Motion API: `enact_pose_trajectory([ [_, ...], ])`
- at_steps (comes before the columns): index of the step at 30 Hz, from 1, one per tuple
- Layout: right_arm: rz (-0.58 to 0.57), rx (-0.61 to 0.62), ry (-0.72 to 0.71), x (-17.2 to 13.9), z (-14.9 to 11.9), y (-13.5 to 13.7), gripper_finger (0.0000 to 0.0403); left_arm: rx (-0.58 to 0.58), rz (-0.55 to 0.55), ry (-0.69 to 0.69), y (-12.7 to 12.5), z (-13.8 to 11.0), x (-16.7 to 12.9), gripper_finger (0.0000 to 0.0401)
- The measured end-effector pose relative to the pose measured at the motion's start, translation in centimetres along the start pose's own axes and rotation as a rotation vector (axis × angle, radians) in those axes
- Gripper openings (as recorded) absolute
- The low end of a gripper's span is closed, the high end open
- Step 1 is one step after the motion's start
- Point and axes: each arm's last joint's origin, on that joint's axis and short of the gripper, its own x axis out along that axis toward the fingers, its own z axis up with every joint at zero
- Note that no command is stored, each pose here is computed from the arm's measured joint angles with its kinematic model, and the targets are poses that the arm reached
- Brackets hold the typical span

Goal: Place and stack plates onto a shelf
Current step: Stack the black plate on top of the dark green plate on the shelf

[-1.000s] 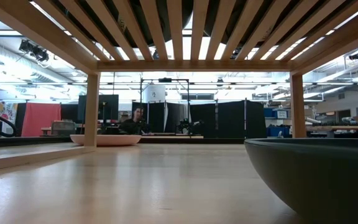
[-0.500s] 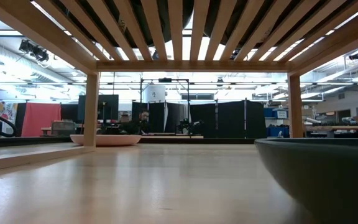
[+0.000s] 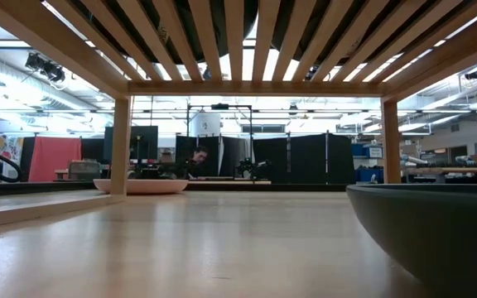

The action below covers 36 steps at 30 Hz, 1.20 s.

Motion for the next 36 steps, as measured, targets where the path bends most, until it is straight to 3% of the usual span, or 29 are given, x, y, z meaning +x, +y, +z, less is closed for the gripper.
enact_pose_trajectory([
  [18,0.039,0.012,-0.037,0.0,0.4,0.2,0.0031,0.000,0.000,0.000,0.0,0.0,0.0,0.0172],
  [25,0.068,0.048,-0.131,-0.1,1.4,0.4,0.0028,0.000,0.000,0.000,0.0,0.0,0.0,0.0172],
  [36,0.157,0.210,-0.301,-0.6,3.1,0.8,0.0027,0.000,0.000,0.000,0.0,0.0,0.0,0.0172],
])
